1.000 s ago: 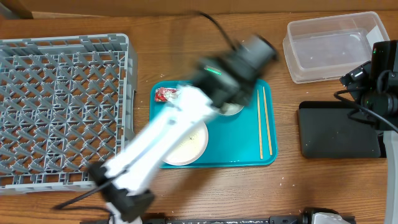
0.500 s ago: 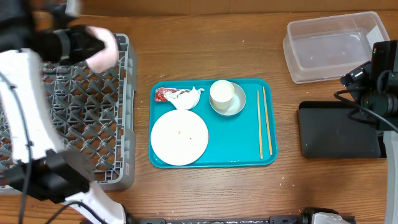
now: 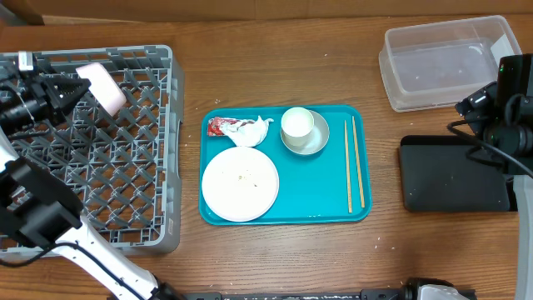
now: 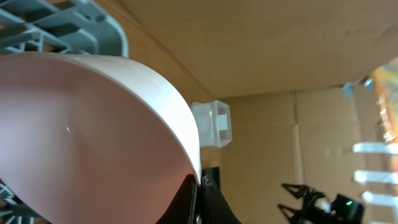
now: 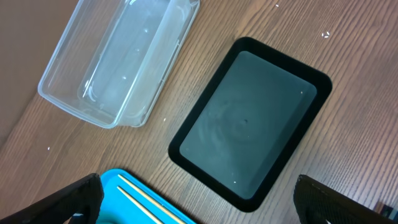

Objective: Sort waste into correct bins and load items into the dishwasher
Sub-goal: 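Lower the pink bowl upside down into the rack and release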

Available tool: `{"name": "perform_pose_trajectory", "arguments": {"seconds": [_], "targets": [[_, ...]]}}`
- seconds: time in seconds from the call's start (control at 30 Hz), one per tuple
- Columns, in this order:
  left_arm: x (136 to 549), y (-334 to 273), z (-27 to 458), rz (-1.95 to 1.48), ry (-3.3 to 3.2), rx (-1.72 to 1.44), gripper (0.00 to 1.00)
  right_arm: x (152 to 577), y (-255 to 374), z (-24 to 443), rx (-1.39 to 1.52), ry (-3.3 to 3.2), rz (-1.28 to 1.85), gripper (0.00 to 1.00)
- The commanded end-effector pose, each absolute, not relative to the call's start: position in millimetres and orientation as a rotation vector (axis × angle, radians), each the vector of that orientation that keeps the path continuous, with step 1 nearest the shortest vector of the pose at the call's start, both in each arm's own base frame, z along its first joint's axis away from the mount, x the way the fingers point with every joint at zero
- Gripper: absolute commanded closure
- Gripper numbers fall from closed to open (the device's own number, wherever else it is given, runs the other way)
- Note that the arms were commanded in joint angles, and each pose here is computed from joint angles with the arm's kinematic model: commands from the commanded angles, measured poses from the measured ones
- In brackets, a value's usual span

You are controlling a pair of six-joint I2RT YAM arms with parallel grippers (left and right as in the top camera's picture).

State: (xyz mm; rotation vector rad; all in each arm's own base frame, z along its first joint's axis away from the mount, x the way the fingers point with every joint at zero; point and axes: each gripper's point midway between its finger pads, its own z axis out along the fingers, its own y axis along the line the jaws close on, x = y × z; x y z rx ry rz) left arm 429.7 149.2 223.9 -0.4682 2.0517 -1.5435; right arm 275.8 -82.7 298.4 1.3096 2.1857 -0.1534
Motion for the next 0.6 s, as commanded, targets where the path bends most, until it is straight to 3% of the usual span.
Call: {"name": "perform_pose_trajectory", "arguments": {"seconds": [0.0,0.2,0.57], "targets": [[433,158,220,-1.594,1.969,-0.499,0.96,276,-85,302,1.318,2.167,-0.151,0.00],[426,176,218,-1.564,1.958,-0.537,0.96,276,-85,302,1.318,2.167,-0.151,0.00],[428,173,198,-1.448,1.966,-0.336,0.96,276,-85,302,1.318,2.167,-0.151,0.00]]}}
